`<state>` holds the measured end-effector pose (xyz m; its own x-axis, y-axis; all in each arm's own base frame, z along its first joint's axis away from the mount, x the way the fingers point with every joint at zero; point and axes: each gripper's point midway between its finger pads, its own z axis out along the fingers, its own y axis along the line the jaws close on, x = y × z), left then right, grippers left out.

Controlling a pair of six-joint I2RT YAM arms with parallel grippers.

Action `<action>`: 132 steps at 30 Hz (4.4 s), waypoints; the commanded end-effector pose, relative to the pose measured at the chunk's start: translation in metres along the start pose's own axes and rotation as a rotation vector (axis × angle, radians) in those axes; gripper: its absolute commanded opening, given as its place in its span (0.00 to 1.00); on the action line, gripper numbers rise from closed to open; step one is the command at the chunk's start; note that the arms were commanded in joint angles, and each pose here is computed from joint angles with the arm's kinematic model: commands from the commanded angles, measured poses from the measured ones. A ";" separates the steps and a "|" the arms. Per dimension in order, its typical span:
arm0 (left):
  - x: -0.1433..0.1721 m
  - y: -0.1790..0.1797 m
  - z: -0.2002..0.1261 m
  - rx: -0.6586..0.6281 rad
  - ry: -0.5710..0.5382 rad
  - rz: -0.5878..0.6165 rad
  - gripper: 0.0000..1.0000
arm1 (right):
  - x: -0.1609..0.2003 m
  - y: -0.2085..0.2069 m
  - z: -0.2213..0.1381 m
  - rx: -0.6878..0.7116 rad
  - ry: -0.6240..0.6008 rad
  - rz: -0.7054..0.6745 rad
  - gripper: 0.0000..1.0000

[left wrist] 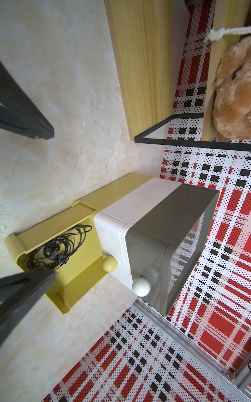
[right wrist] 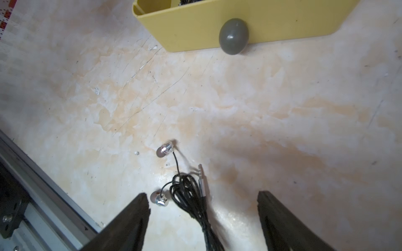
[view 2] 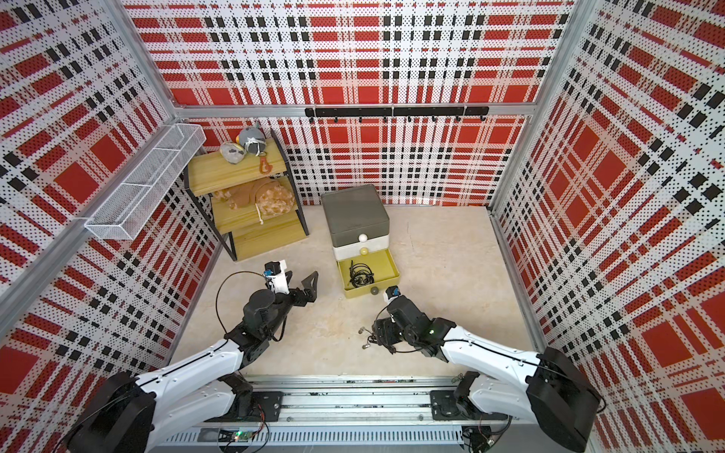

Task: Place the wired earphones into the drawer by color
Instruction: Pick up the wired earphones from the center of the board, then place the wired earphones in the drawer.

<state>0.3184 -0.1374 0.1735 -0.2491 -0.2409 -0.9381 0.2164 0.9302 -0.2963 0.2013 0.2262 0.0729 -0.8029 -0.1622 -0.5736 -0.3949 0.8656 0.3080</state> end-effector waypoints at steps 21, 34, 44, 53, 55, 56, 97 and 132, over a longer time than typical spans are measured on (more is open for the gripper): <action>-0.002 0.002 -0.001 0.000 -0.013 0.010 0.99 | 0.028 0.019 0.032 -0.043 0.161 -0.109 0.42; -0.002 0.004 -0.001 -0.003 -0.013 0.008 0.99 | 0.022 0.020 0.032 -0.032 0.136 -0.110 0.10; -0.003 0.006 -0.002 -0.013 -0.021 0.012 0.99 | -0.005 0.022 0.011 -0.018 0.027 -0.092 0.02; -0.002 0.008 -0.003 -0.020 -0.022 0.005 0.99 | -0.057 0.023 -0.015 0.038 -0.164 -0.022 0.00; -0.002 0.008 -0.003 -0.018 -0.021 0.001 0.99 | -0.068 0.026 -0.020 0.041 -0.194 -0.011 0.00; -0.003 0.007 -0.003 -0.015 -0.021 0.000 0.99 | -0.077 0.024 -0.023 0.062 -0.223 -0.005 0.00; -0.009 0.022 -0.012 -0.083 -0.071 -0.033 0.99 | -0.205 -0.038 0.019 0.369 -0.559 0.532 0.00; -0.010 0.022 -0.013 -0.081 -0.077 -0.036 0.99 | -0.187 -0.036 0.072 0.273 -0.423 0.535 0.72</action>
<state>0.3132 -0.1139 0.1765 -0.1982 -0.2796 -0.9394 0.1346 0.9416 -0.3086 0.4018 0.2644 0.0959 -0.6023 0.4717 -0.6440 0.1989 0.8700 0.4511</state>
